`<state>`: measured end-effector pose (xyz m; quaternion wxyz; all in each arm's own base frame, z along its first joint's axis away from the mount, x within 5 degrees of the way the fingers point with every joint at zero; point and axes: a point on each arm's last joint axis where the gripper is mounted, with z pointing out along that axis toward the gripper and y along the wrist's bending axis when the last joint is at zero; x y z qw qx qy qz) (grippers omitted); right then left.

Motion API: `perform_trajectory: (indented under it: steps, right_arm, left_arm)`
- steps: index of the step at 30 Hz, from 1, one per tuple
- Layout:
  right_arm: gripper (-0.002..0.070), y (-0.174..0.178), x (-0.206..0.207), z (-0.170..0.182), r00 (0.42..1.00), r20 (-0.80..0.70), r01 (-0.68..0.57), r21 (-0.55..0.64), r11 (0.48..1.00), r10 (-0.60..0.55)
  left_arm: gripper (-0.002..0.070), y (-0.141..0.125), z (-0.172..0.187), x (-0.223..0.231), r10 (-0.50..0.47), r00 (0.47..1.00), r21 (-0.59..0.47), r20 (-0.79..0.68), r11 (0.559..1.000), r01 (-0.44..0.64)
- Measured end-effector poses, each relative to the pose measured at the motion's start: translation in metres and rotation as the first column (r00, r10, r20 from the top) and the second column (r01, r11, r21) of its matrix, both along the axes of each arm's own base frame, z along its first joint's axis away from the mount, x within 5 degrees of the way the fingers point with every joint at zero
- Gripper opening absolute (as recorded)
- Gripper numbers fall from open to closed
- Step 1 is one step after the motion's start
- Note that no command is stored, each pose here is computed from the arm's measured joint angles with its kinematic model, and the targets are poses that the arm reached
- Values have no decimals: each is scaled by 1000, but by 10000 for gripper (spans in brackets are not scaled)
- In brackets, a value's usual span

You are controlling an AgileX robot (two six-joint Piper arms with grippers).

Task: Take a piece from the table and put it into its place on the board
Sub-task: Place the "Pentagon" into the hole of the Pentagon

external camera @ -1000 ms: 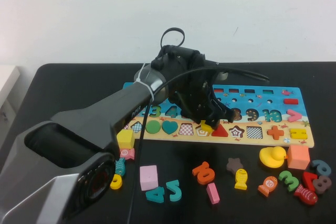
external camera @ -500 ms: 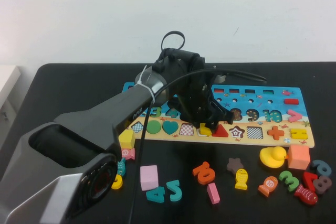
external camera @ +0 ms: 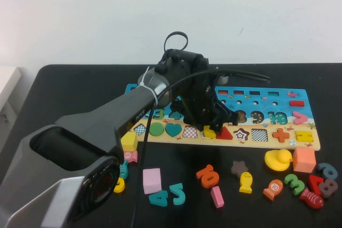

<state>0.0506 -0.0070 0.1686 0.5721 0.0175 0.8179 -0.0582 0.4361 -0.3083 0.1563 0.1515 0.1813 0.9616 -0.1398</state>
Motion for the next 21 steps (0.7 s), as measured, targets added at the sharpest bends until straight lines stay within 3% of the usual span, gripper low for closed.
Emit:
perform_trajectory:
  steps: [21]
  right_arm:
    - [19, 0, 0, 0, 1000, 0, 0, 0, 1000, 0]
  left_arm:
    - [319, 4, 0, 1, 7, 1000, 45, 12, 999, -7]
